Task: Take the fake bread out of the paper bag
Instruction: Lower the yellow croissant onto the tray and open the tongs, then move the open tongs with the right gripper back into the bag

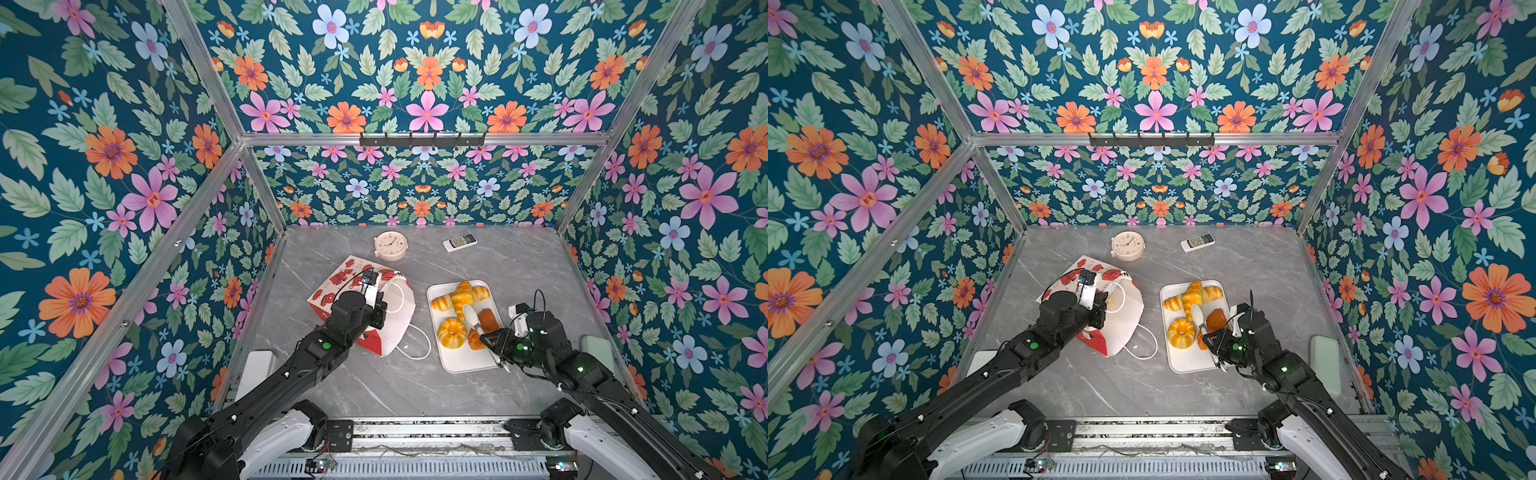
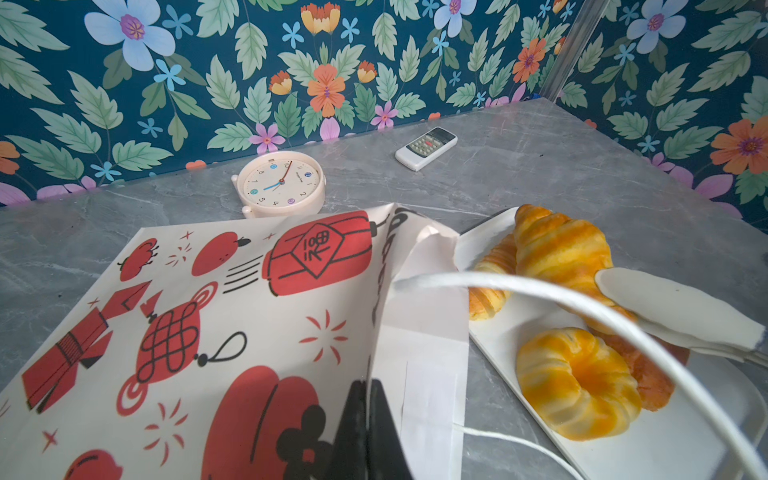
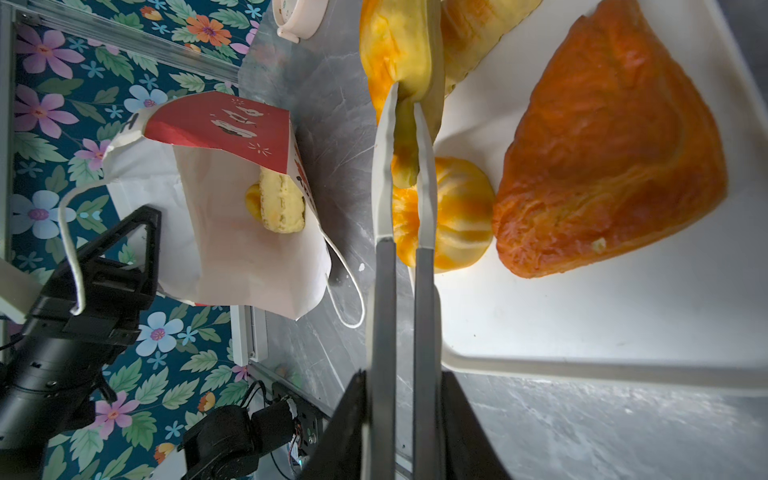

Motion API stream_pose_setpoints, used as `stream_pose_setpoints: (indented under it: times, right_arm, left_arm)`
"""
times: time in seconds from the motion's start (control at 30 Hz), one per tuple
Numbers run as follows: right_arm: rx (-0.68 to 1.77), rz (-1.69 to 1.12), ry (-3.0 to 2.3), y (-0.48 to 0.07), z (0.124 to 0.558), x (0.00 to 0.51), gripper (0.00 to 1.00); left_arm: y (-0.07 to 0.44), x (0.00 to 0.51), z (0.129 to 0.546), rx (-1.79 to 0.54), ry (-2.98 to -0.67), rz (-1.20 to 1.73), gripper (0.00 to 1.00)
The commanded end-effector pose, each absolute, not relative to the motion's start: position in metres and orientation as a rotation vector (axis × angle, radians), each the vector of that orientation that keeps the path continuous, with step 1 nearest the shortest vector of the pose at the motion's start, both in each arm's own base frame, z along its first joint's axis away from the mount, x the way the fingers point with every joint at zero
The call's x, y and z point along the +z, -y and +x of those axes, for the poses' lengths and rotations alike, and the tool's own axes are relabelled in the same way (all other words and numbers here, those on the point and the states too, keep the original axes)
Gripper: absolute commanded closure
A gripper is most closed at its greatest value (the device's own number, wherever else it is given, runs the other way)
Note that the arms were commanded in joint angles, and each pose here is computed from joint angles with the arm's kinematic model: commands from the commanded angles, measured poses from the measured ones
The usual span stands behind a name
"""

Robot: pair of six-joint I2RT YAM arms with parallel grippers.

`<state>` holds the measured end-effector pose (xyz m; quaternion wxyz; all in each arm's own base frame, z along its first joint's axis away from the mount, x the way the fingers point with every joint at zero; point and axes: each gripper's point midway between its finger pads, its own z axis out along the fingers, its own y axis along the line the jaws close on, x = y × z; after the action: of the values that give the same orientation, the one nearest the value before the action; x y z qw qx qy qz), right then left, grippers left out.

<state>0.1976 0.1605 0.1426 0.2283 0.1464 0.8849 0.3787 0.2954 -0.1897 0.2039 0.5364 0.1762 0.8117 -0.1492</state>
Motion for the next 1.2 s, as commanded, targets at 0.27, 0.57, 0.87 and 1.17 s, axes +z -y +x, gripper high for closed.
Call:
stream_pose_setpoints:
  times: [0.27,0.57,0.87,1.17]
  right_arm:
    - [0.948,0.454,-2.446,-0.145,0.193,0.126,0.64]
    - [0.92,0.464,-2.449,-0.139,0.188,0.131,0.54]
    - [0.918,0.398,-2.355,-0.135,0.193,0.164,0.53]
    - [1.102,0.152,-2.298,-0.177,0.203,0.198,0.54]
  left_arm:
    - [0.194,0.21,0.299,-0.38,-1.899,0.411,0.98]
    - [0.194,0.211,0.298,-0.383,-1.896,0.409,0.98]
    - [0.195,0.21,0.298,-0.386,-1.898,0.412,0.98]
    - [0.199,0.217,0.295,-0.412,-1.891,0.44,0.98]
